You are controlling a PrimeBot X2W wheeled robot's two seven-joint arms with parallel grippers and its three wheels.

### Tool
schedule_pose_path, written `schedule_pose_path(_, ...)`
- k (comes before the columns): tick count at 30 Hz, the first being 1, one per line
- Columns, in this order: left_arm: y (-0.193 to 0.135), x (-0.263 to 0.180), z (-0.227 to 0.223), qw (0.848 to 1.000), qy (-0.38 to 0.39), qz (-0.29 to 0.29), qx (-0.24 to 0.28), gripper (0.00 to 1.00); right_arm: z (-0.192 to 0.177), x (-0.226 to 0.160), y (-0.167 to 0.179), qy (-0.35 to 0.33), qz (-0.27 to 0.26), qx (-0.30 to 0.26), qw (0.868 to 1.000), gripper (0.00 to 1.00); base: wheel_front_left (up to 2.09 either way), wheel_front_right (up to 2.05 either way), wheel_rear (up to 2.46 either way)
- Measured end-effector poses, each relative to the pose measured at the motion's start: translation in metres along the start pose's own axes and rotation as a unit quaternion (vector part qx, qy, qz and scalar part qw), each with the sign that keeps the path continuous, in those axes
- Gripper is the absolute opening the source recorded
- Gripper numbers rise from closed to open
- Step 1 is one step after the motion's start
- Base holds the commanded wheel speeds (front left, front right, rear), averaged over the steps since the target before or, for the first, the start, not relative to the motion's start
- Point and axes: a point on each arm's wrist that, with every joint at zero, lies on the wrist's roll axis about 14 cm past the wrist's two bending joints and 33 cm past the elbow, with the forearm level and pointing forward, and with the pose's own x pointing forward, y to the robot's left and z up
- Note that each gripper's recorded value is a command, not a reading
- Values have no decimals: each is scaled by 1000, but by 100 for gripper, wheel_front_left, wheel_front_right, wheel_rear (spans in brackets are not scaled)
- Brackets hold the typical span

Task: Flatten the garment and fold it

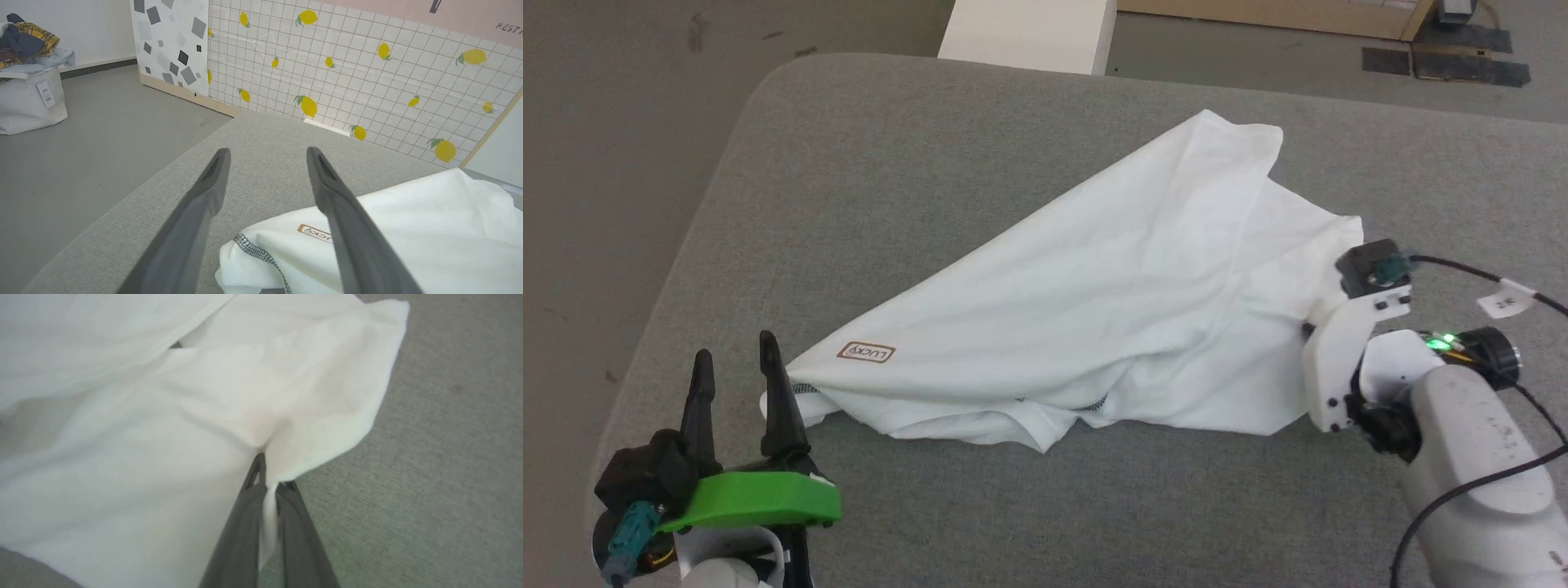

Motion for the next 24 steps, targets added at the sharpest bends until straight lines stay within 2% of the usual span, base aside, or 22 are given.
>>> schedule_pose_path(1,-1,1,0,1000,-1,-2,1,100,3,-3,-7,-8,-4,9,1000,0,0,0,0)
schedule_pose_path(4,-5,3,6,1000,-12,-9,2,100,20,-22,-56,-44,-49,32,997,0,0,0,0)
schedule_pose_path(8,-9,6,10,1000,-19,-17,1,100,21,-68,-141,-57,-142,57,987,0,0,0,0)
schedule_pose_path(12,-21,8,6,999,-15,-35,-9,100,-16,-125,-221,-30,-247,100,963,0,0,0,0)
schedule_pose_path(16,-32,9,-5,999,1,-50,-15,100,-55,-164,-263,-8,-319,145,937,0,0,0,0)
schedule_pose_path(17,-34,10,-9,998,5,-53,-16,100,-61,-167,-266,-6,-327,152,933,62,0,0,0)
schedule_pose_path(18,-36,9,-12,998,10,-57,-17,100,-64,-168,-265,-10,-331,153,931,100,0,0,0)
schedule_pose_path(21,-41,9,-20,998,22,-63,-21,100,-52,-164,-254,-66,-324,158,931,100,0,0,0)
schedule_pose_path(24,-46,9,-25,997,31,-71,-26,100,-23,-157,-230,-149,-297,153,931,100,0,0,0)
